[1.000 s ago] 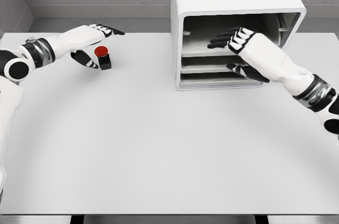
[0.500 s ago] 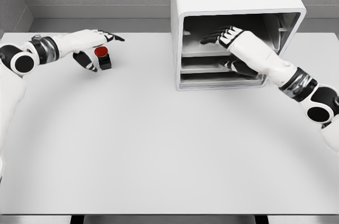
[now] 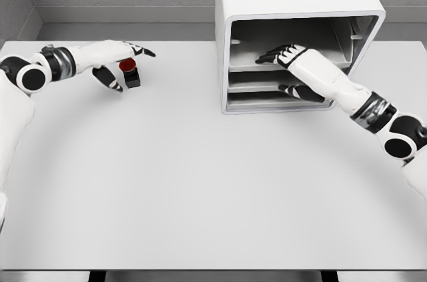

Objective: Slide open multi-storey tabletop storage cabinets and put open load switch and slide close multi-storey tabletop storage cabinets

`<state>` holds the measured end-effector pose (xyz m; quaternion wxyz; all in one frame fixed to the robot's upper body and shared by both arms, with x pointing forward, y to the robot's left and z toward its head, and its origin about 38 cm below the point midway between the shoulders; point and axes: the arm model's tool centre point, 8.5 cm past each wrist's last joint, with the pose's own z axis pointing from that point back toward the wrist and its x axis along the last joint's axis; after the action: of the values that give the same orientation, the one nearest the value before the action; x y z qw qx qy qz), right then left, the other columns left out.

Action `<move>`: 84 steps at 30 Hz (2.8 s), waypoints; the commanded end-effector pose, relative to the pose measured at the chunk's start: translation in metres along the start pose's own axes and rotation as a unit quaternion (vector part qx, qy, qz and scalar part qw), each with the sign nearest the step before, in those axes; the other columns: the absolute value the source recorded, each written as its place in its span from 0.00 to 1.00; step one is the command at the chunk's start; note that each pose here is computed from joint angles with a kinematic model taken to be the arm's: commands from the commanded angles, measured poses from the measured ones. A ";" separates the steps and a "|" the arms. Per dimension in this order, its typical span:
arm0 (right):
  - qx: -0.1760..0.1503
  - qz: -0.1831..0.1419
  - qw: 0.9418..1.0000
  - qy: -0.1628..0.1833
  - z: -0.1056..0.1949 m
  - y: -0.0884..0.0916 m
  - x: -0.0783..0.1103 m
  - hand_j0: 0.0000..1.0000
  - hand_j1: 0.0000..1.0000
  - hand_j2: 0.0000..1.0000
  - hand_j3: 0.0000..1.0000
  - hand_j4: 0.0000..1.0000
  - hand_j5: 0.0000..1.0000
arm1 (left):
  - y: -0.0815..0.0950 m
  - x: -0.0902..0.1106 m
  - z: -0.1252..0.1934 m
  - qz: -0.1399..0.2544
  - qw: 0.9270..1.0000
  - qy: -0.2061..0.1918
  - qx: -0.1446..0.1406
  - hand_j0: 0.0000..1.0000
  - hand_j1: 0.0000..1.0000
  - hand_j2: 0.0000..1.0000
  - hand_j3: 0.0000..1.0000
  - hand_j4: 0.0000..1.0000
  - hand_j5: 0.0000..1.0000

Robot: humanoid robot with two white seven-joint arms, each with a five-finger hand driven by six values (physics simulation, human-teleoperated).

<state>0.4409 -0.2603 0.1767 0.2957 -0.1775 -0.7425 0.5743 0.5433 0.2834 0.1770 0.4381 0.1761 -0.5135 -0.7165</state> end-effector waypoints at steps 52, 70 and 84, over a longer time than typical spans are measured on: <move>0.016 0.044 0.999 -0.013 0.091 -0.041 0.036 0.82 0.82 0.82 0.82 0.82 0.82 | 0.004 -0.005 -0.002 0.011 1.000 0.006 -0.004 0.46 0.46 0.46 0.46 0.46 0.46; 0.008 0.005 1.000 0.009 0.052 -0.012 0.007 0.82 0.82 0.82 0.82 0.82 0.82 | 0.038 0.025 0.005 -0.047 0.998 -0.027 0.045 0.43 0.43 0.43 0.43 0.43 0.43; 0.030 0.000 1.000 0.011 0.062 0.004 0.012 0.82 0.82 0.82 0.82 0.82 0.82 | 0.042 0.044 0.027 -0.080 0.993 -0.052 0.075 0.43 0.43 0.43 0.43 0.43 0.43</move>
<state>0.3924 -0.2989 0.1657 0.3117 -0.1731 -0.7264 0.5876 0.5205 0.2619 0.2229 0.3480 0.2071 -0.5622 -0.7211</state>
